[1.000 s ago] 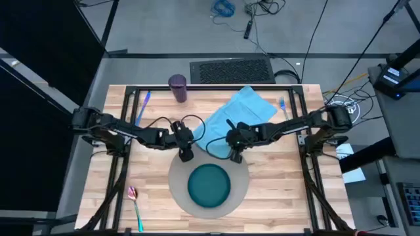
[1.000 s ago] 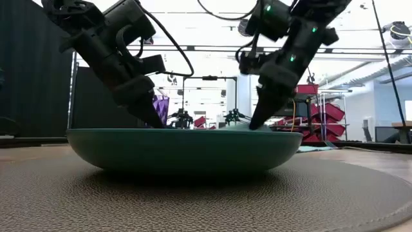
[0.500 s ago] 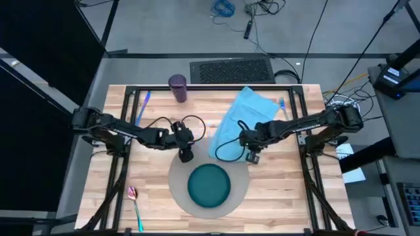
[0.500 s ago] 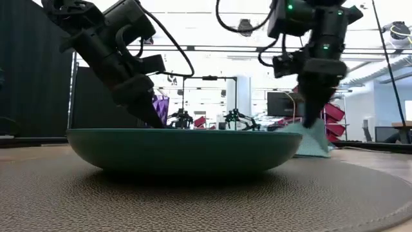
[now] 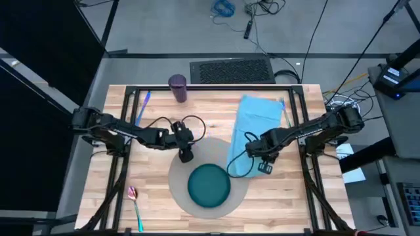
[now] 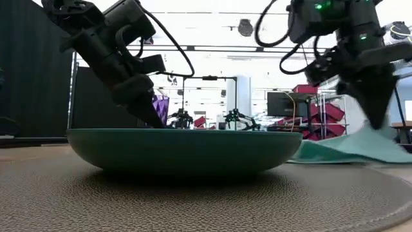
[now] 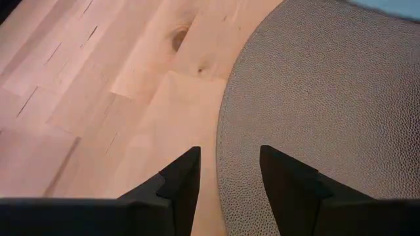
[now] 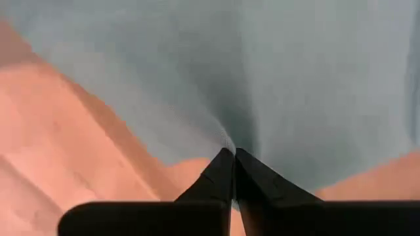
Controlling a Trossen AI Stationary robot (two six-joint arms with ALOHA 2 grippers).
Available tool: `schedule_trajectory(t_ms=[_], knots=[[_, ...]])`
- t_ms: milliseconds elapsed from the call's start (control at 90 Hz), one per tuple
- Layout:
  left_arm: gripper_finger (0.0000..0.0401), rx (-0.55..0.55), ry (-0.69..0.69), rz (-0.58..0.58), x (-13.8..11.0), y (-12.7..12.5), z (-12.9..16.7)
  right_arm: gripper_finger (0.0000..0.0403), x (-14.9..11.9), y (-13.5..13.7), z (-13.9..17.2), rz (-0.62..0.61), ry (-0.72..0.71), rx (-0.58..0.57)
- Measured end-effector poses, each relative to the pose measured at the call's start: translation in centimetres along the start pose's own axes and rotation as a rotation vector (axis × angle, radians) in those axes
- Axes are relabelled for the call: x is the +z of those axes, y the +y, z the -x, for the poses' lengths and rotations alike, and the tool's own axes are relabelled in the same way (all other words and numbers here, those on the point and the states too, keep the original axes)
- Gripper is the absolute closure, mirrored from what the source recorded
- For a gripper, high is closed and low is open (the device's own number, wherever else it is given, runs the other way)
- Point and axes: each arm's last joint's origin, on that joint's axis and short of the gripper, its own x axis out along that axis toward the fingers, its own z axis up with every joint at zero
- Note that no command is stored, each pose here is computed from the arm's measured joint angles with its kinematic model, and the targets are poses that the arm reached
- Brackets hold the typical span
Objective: Set table place
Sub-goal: Fold the blue table napkin
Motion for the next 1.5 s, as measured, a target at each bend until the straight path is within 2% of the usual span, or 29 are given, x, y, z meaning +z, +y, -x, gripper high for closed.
schedule_trajectory(t_ms=[67, 178, 267, 467, 689, 844, 1000, 1089, 1333, 1500], knots=[[0.0257, -0.045, -0.011, 0.008, 0.2, -0.2, 0.0, 0.0403, -0.1, 0.2, 0.0, -0.001, -0.005, -0.001], [0.0257, -0.194, -0.086, 0.023, 1.1, -0.9, 0.2, 0.0403, -0.1, 0.5, 0.0, 0.002, -0.043, -0.015], [0.0257, -0.245, -0.157, 0.001, 1.7, -1.6, 0.5, 0.04, 0.0, 0.6, 0.1, 0.01, -0.08, -0.039], [0.0257, -0.263, -0.197, -0.013, 1.9, -2.0, 0.7, 0.0375, -0.9, 0.2, 1.5, -0.019, -0.137, 0.011], [0.0257, -0.262, -0.195, -0.015, 1.9, -2.0, 0.7, 0.0333, -2.6, 0.4, 3.3, -0.103, -0.131, 0.184], [0.0257, -0.255, -0.197, -0.021, 1.9, -2.0, 0.7, 0.0295, -3.1, 0.9, 3.5, -0.151, -0.146, 0.2], [0.0257, -0.251, -0.203, -0.019, 2.0, -2.0, 0.7, 0.0259, -2.8, 1.3, 3.1, -0.196, -0.189, 0.154], [0.0257, -0.252, -0.208, -0.018, 2.0, -2.0, 0.7, 0.025, -2.3, 2.3, 3.0, -0.169, -0.256, 0.188], [0.0257, -0.269, -0.247, -0.013, 2.3, -2.4, 0.9, 0.0255, -0.6, 7.1, 2.4, 0.018, -0.487, 0.367], [0.0257, -0.31, -0.322, -0.013, 2.8, -3.3, 1.5, 0.0263, -0.7, 9.2, 0.4, 0.031, -0.521, 0.31]])
